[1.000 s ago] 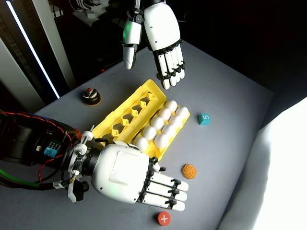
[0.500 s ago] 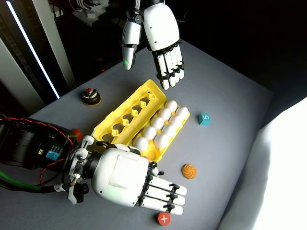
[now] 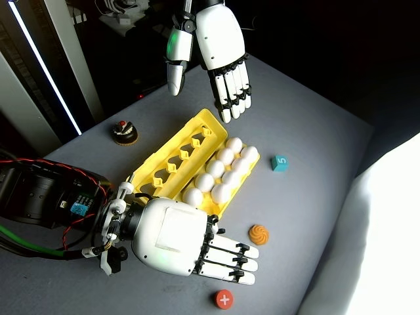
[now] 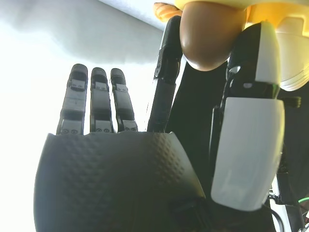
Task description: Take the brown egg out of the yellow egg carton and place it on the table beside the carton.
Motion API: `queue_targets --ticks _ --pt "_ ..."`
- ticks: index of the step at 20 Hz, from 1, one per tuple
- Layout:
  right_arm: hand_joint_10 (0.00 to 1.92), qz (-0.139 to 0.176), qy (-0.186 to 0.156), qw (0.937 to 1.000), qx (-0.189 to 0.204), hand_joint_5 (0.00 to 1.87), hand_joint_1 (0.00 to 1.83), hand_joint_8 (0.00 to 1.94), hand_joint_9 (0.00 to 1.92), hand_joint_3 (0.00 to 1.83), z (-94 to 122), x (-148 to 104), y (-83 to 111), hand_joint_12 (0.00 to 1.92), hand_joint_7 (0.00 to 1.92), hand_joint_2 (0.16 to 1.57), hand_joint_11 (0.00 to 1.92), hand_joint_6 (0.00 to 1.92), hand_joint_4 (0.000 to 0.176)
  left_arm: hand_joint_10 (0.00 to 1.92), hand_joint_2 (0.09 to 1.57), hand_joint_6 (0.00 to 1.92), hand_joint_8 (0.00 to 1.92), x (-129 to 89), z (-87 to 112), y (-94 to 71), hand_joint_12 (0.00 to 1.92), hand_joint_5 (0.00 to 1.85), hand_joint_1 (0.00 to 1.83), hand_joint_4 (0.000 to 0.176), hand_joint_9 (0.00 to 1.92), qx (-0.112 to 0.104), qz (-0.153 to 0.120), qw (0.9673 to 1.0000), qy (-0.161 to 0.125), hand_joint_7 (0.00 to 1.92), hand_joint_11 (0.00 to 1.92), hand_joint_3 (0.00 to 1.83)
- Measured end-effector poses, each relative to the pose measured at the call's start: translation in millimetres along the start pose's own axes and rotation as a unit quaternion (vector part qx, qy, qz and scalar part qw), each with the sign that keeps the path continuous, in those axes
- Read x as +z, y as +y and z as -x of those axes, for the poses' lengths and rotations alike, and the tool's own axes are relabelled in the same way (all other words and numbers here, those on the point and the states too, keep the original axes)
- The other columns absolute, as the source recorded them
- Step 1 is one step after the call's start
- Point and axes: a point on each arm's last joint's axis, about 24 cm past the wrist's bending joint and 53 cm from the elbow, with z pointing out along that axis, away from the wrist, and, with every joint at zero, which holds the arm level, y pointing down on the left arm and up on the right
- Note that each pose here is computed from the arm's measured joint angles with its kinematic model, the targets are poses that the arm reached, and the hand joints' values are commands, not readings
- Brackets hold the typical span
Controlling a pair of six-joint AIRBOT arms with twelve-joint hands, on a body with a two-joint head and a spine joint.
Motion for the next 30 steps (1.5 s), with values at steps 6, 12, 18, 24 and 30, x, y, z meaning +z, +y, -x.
queue_targets --ticks 6,12,18,24,30 --pt "0.0 0.007 -0.009 0.9999 0.002 1.26 1.09 0.01 0.0 0.0 11 4 8.9 0.0 0.1 0.99 0.0 0.51 0.176 0.0 1.19 0.0 0.0 0 0.0 0.0 0.0 0.06 0.0 0.0 0.0 -0.002 0.0 1.0 0.0 0.0 0.0 0.0" --pt "0.0 0.011 -0.025 0.9996 0.0 1.32 1.1 0.0 0.0 0.0 32 5 13.1 0.0 0.13 0.98 0.0 0.41 0.176 0.0 1.2 0.0 0.0 0 0.0 0.0 0.0 0.04 0.0 0.0 0.0 -0.002 0.0 1.0 0.0 0.0 0.0 0.0" --pt "0.0 -0.011 -0.04 0.9989 -0.021 1.41 1.12 0.0 0.0 0.0 62 -8 -14.3 0.0 0.15 0.96 0.0 0.22 0.176 0.0 1.2 0.01 0.0 0 0.0 -0.1 0.0 0.05 0.0 0.0 0.0 -0.002 0.0 1.0 0.0 0.0 0.0 0.0" --pt "0.0 -0.044 -0.027 0.9977 -0.043 1.38 1.11 0.01 0.0 0.0 63 -28 -53.4 0.0 0.19 0.96 0.0 0.3 0.176 0.0 1.19 0.0 0.0 0 0.0 -0.1 0.0 0.05 0.0 0.0 0.0 -0.002 0.0 1.0 0.0 0.0 0.0 0.0" --pt "0.0 -0.045 -0.019 0.9969 -0.062 1.39 1.11 0.0 0.0 0.0 55 -32 -59.5 0.0 0.18 0.96 0.0 0.25 0.176 0.0 1.2 0.0 0.0 0 0.0 -0.1 0.0 0.05 0.0 0.0 0.0 -0.002 0.0 1.0 0.0 0.0 0.0 0.0"
